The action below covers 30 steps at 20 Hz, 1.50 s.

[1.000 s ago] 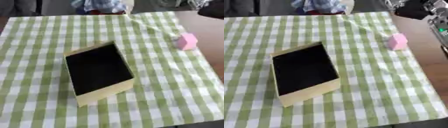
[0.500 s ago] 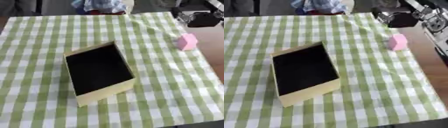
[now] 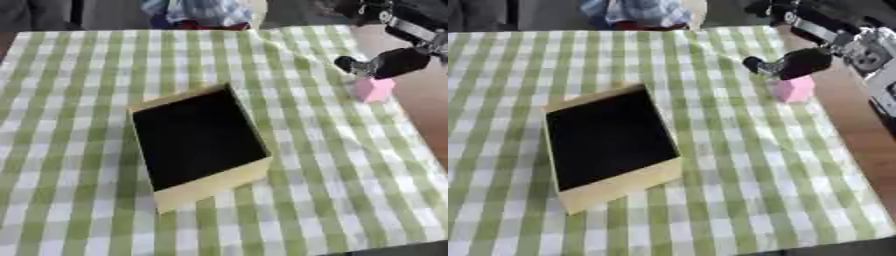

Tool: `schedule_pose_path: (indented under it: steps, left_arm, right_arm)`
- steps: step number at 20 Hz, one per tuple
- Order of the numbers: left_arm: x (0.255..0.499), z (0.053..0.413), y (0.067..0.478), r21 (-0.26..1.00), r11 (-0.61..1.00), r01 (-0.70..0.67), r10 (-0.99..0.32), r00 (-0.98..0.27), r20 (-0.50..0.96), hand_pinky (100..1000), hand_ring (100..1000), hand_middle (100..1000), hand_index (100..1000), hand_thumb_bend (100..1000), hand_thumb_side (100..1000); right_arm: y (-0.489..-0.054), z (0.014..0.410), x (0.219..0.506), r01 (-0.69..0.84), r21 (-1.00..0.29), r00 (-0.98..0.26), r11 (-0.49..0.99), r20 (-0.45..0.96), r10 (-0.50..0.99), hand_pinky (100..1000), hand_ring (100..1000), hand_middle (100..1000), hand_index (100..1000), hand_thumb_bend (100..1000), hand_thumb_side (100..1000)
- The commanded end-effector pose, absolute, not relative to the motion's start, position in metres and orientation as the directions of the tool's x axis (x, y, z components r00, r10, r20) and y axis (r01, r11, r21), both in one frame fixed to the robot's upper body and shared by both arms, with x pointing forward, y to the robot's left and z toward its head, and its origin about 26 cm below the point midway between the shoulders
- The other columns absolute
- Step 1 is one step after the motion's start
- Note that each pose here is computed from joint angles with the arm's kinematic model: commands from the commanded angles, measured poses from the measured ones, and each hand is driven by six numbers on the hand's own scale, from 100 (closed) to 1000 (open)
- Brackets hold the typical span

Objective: Pick up objects on the table and place them in the box.

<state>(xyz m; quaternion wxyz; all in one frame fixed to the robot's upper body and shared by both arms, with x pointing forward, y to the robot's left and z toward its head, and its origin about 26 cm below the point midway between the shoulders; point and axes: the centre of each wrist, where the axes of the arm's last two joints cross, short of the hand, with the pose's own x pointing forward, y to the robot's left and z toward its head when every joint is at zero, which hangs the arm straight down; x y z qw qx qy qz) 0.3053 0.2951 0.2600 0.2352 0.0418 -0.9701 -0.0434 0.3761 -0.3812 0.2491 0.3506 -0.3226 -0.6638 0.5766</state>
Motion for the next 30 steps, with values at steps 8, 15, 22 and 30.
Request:
schedule_pose_path:
  steps: [8,15,22,30]
  left_arm:
    - [0.302,0.266,0.297,0.126,0.990,-0.056,-0.107,-0.890,0.444,851,785,818,861,386,780]
    - [0.302,0.265,0.298,0.129,0.990,-0.056,-0.108,-0.887,0.448,852,784,818,861,385,781]
    - [0.301,0.265,0.298,0.130,0.990,-0.057,-0.110,-0.885,0.453,852,783,818,861,385,781]
    - [0.301,0.265,0.298,0.131,0.990,-0.057,-0.111,-0.884,0.455,853,782,818,861,383,782]
  right_arm:
    - [-0.405,0.257,0.375,-0.002,-1.000,-0.475,-0.002,0.000,0.880,822,943,964,1000,413,558]
    - [-0.420,0.247,0.378,-0.049,-0.998,-0.421,-0.030,-0.007,0.907,824,947,968,1000,425,552]
    - [-0.433,0.235,0.378,-0.097,-0.994,-0.375,-0.054,-0.014,0.927,825,946,968,1000,429,554]
    - [-0.443,0.227,0.379,-0.120,-0.991,-0.339,-0.051,-0.007,0.941,824,943,964,1000,422,553]
